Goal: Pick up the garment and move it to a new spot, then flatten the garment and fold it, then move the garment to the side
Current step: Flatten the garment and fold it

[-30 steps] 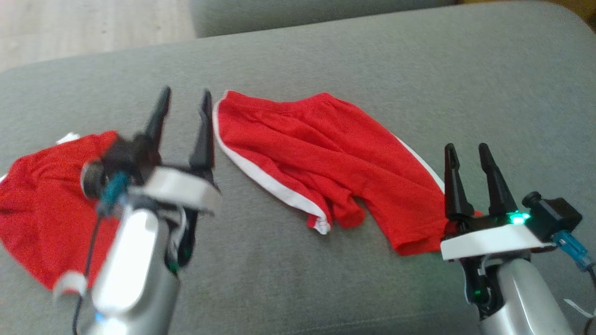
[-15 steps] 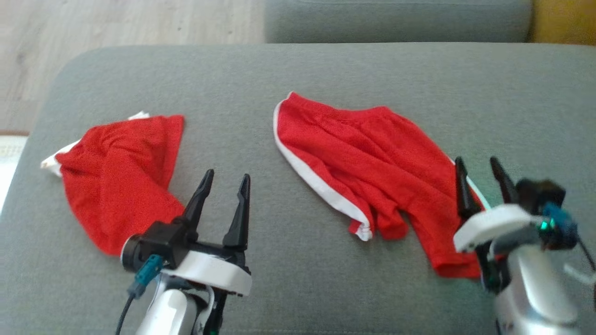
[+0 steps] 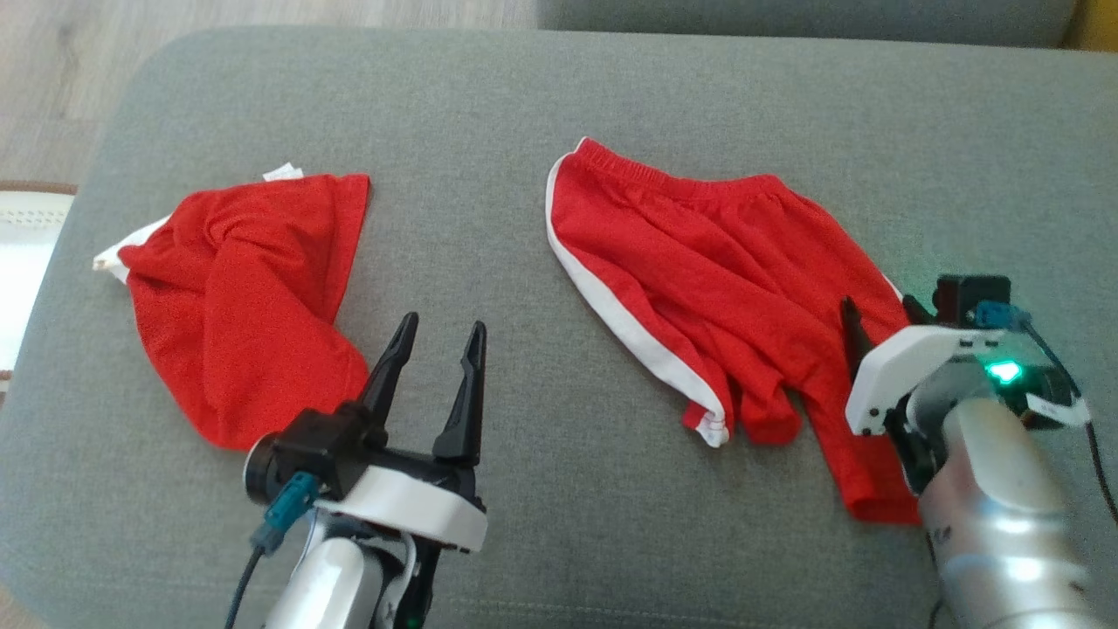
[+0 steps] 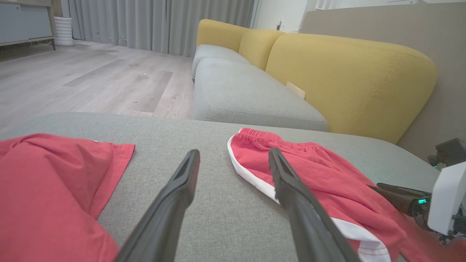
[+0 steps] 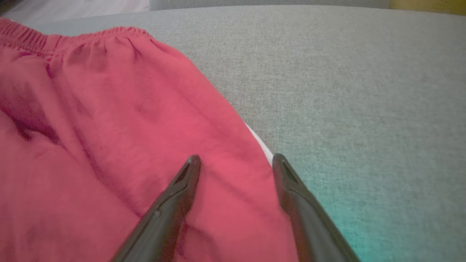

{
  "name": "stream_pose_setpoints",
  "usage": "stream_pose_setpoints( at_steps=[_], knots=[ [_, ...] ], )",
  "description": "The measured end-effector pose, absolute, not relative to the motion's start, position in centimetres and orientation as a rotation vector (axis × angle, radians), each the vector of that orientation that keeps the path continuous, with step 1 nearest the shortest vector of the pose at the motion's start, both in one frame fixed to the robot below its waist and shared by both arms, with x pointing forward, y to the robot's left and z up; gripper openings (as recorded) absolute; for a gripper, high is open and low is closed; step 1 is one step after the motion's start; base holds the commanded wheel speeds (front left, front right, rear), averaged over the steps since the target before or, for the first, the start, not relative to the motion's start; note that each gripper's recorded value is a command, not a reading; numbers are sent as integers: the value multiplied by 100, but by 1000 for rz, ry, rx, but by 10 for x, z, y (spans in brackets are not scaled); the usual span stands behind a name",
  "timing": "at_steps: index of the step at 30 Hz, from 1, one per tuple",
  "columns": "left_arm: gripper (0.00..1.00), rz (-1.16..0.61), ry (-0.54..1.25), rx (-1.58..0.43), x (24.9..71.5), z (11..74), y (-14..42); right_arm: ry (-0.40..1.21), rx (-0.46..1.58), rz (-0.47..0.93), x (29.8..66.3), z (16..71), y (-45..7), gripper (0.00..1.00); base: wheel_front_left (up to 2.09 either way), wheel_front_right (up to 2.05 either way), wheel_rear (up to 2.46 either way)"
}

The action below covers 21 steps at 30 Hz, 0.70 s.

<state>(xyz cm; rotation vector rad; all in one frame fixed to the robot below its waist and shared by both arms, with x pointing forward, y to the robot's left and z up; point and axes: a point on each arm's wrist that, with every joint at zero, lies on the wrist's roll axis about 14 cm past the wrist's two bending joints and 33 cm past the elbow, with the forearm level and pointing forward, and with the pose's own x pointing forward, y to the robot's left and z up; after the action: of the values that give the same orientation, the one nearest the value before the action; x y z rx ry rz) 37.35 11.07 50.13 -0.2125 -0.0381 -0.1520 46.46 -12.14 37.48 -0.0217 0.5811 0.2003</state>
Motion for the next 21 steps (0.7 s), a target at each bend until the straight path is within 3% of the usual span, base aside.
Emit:
stream_pose_setpoints(
  at_steps=[9,11,17,21],
  knots=[
    [100,-158,-16,-221,381,494,106,620,-113,219,483,366,-129,100,0,0,0],
    [100,-158,-16,-223,383,494,107,623,-133,236,486,367,-126,0,0,0,0],
    [100,-152,-13,-227,385,493,108,600,-220,258,500,372,-135,0,0,0,0],
    [100,-149,-10,-235,387,492,109,526,-351,227,532,398,-168,0,0,0,0]
  ],
)
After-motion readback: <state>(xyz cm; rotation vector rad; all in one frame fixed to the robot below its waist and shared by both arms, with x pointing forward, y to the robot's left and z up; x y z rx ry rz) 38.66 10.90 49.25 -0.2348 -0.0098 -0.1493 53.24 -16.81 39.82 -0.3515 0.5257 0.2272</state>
